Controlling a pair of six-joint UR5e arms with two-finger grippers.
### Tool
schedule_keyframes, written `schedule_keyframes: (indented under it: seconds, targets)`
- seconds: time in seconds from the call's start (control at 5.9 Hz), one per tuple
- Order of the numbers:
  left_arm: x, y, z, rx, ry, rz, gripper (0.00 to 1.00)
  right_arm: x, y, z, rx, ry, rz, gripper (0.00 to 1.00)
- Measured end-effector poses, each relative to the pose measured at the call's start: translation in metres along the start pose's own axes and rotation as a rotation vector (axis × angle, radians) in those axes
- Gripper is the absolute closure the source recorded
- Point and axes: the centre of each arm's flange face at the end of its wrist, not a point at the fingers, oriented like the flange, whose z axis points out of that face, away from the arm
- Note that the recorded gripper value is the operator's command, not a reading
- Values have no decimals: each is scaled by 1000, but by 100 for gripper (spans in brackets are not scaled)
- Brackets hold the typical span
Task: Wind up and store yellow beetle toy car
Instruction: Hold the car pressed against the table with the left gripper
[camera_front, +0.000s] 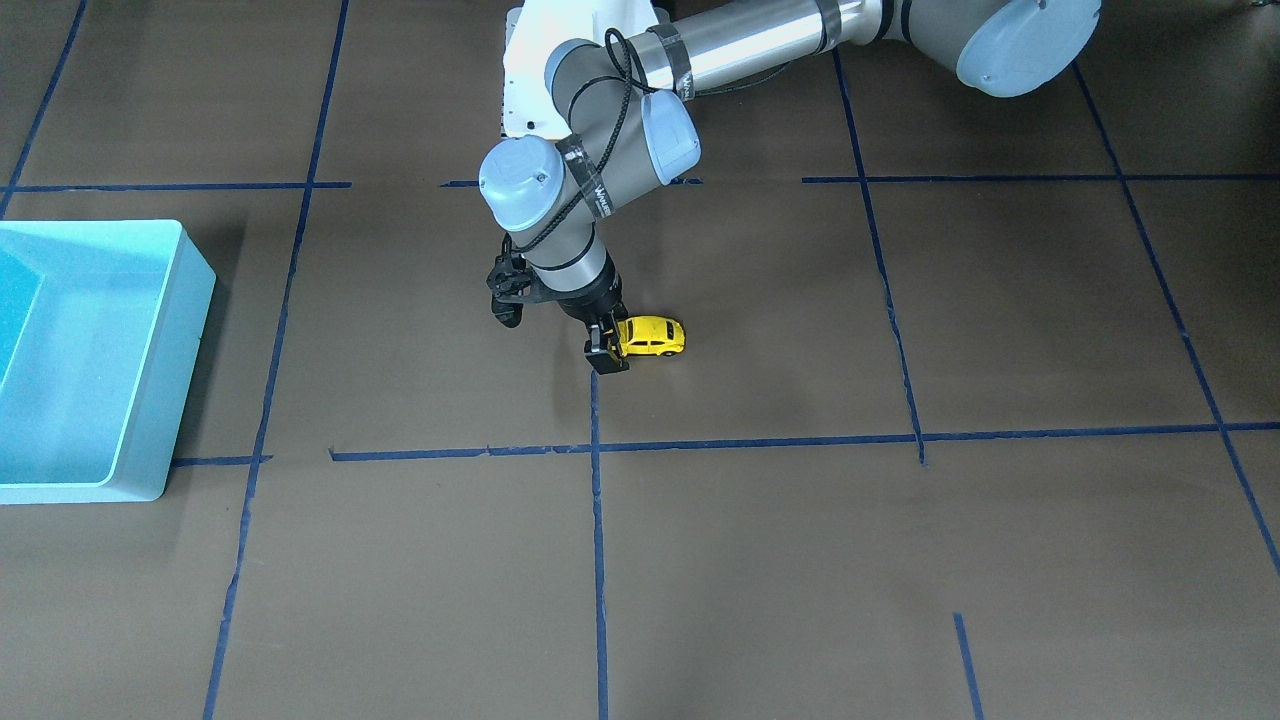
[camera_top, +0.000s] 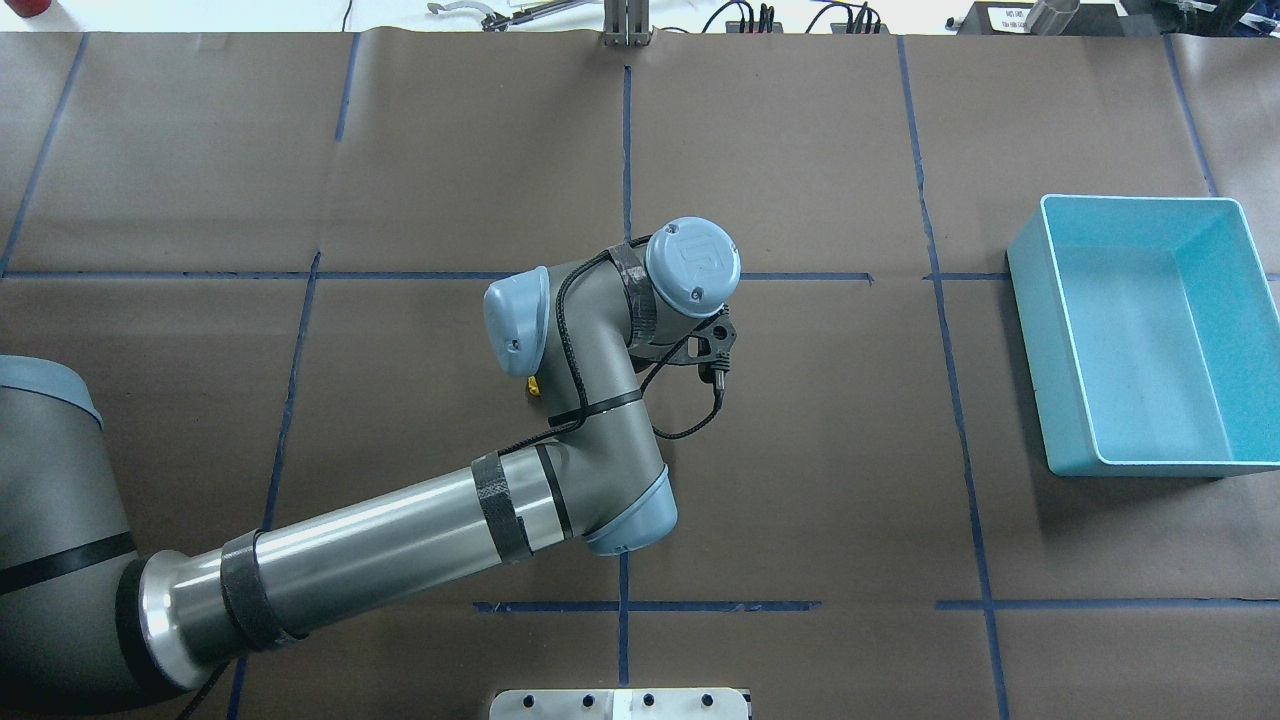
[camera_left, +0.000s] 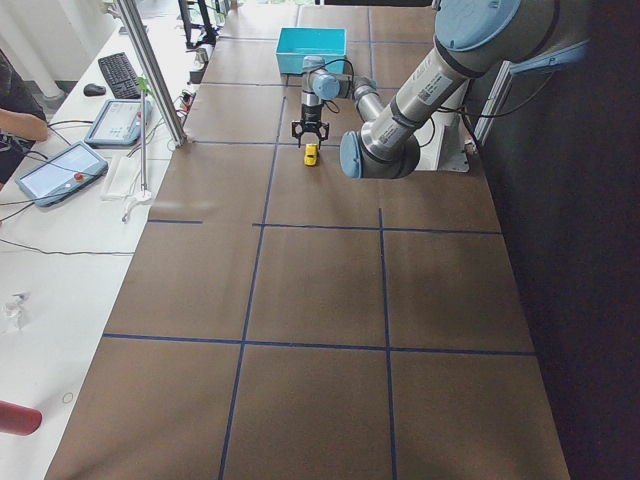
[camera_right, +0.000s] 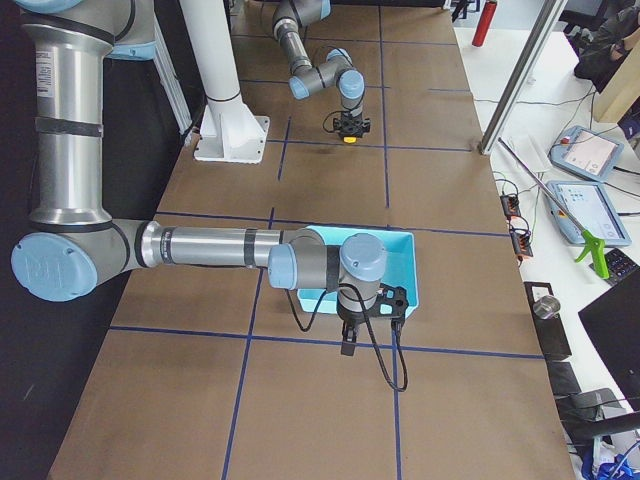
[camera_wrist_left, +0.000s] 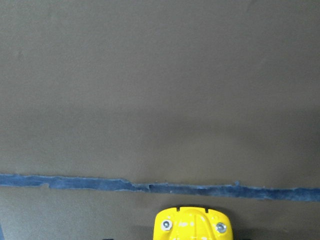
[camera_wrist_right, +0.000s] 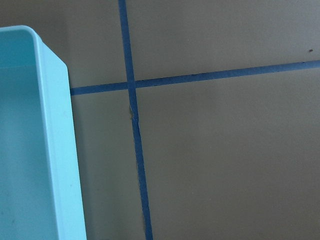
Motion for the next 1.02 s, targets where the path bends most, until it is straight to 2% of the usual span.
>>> schedule_keyframes:
  seconds: [0.34, 0.51, 0.68, 1.02]
  targets:
    - [1, -1, -1, 2, 0, 4, 72, 0, 0, 0, 0, 1, 0, 0]
    - [1, -2, -1, 3, 0, 5, 80, 0, 0, 0, 0, 1, 0, 0]
    - [2, -2, -5, 12, -4, 17, 85, 0, 0, 0, 1, 2, 0, 0]
    - [6, 0, -25, 61, -27, 88, 88, 0, 0, 0, 1, 2, 0, 0]
